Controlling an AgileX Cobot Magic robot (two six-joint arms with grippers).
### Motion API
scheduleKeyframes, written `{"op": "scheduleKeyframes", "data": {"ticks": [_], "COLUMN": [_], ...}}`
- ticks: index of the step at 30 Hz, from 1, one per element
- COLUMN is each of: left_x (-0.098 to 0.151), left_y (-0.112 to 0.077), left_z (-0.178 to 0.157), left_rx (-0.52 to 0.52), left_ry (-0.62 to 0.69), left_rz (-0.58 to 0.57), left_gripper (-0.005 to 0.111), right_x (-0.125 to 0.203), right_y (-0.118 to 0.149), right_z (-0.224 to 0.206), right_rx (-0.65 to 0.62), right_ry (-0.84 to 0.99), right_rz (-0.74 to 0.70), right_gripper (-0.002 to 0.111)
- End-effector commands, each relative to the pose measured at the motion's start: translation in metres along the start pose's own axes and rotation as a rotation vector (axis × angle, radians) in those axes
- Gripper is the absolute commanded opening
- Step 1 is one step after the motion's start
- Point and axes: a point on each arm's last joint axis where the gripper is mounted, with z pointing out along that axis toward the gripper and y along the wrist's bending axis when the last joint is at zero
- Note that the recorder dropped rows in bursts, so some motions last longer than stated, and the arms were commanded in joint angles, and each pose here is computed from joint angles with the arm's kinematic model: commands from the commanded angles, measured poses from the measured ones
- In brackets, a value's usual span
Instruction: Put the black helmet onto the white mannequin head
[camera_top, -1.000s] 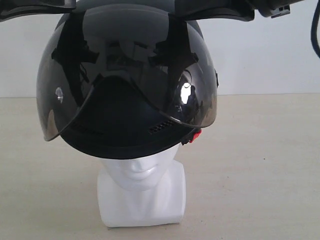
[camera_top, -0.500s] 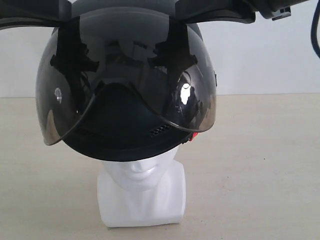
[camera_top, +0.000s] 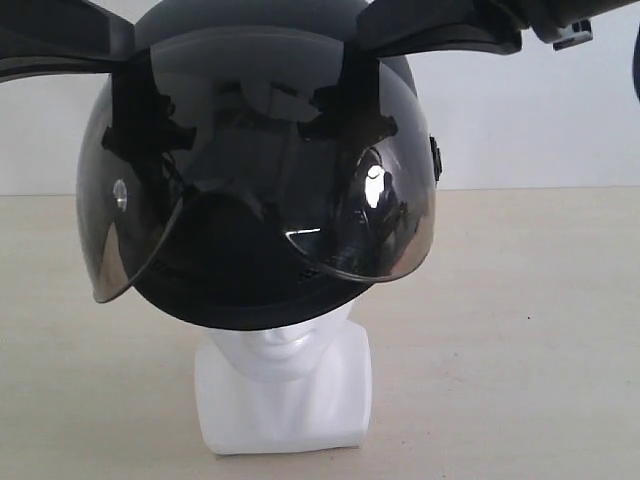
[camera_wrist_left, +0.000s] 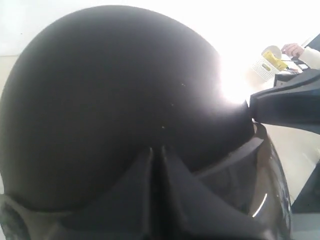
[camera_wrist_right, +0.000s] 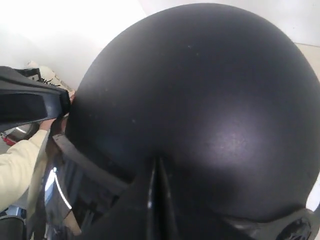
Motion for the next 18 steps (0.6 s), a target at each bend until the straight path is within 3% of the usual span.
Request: {"op": "scheduleKeyframes", "data": {"ticks": [1, 18], "left_x": [0.01, 0.018], "left_y": [0.005, 0.0], "left_z": [0.007, 0.006], "left_rx": [-0.008, 0.048], "left_ry": [0.068, 0.149], "left_rz": [-0.003, -0.019], "left_gripper": [0.004, 0.004], "right_x": [0.019, 0.044], "right_y": [-0.006, -0.02], "right_z": [0.006, 0.014], "right_rx": [0.002, 0.041], "right_ry": [0.118, 0.127], "right_rz": [0.015, 0.069], "right_gripper": [0.0, 0.0]}}
